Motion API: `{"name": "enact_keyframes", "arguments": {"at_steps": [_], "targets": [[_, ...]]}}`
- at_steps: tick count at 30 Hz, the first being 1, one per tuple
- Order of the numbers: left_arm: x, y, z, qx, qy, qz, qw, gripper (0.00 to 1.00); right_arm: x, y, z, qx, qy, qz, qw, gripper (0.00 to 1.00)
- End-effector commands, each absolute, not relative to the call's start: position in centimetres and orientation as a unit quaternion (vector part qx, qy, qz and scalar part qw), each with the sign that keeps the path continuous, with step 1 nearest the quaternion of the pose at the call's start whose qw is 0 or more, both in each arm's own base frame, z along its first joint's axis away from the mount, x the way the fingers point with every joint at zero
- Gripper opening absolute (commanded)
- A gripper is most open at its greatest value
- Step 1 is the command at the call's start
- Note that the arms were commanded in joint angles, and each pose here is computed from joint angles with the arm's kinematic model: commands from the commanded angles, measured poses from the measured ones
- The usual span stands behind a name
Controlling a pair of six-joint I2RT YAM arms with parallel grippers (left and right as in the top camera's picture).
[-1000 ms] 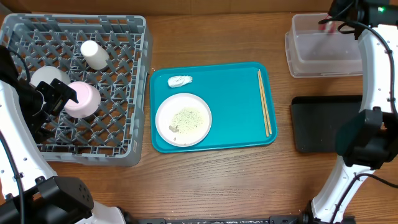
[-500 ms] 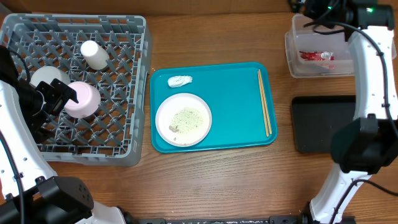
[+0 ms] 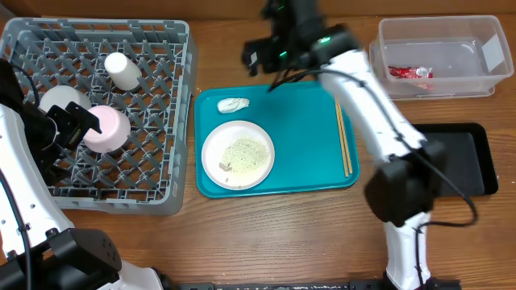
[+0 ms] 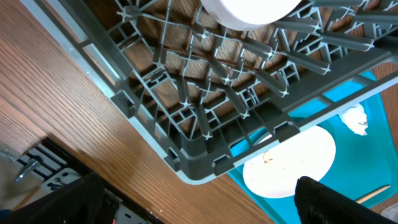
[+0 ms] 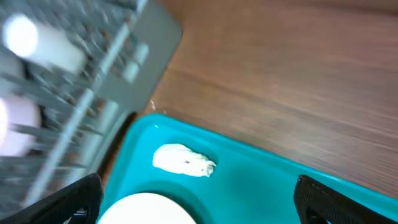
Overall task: Sort waste into correct bins and load items into the dishwasher
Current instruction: 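Return the right gripper to the tray and grasp the white tissue, then carry the white tissue to the clear bin and drop it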
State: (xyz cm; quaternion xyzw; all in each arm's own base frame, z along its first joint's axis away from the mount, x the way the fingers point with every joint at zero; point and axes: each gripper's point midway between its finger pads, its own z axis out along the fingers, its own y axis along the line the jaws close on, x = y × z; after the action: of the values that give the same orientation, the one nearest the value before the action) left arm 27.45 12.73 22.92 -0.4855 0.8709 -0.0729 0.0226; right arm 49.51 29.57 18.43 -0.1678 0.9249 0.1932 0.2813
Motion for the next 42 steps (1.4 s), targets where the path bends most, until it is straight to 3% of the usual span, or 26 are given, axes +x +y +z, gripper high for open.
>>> {"name": "enact_keyframes", "arguments": {"at_steps": [1,9,28,30,32,36,37,42], "targets": [[27.4,12.7,23.0,-0.493,0.867,-0.074,0.024,1.0,50.1,30.1,14.1,-0.182,0.936,0.122,0.277,1.0],[27.4,12.7,23.0,-0.493,0.867,-0.074,0.024,1.0,48.6,35.1,9.6,-0.222,0.931,0.129,0.259,1.0],[27.4,12.7,23.0,-0.493,0.867,-0.074,0.024,1.0,48.2,37.2,2.1,-0.198,0.946,0.115,0.231,0.97],[27.4,12.7,23.0,-0.493,0.867,-0.074,0.024,1.0,48.2,37.1,2.0,-0.196,0.946,0.11,0.232,0.85],[27.4,12.7,23.0,-0.493,0.867,-0.074,0.024,1.0,48.3,37.0,2.0,-0.194,0.947,0.11,0.233,0.63],[27.4,12.7,23.0,-0.493,0.867,-0.074,0.024,1.0,48.7,36.4,2.0,-0.178,0.95,0.094,0.24,0.35],[27.4,12.7,23.0,-0.493,0.867,-0.074,0.024,1.0,48.8,36.3,2.0,-0.175,0.95,0.091,0.242,0.3],[27.4,12.7,23.0,-0.493,0.867,-0.074,0.024,1.0,49.4,36.5,5.3,-0.168,0.944,0.103,0.266,0.25]]}}
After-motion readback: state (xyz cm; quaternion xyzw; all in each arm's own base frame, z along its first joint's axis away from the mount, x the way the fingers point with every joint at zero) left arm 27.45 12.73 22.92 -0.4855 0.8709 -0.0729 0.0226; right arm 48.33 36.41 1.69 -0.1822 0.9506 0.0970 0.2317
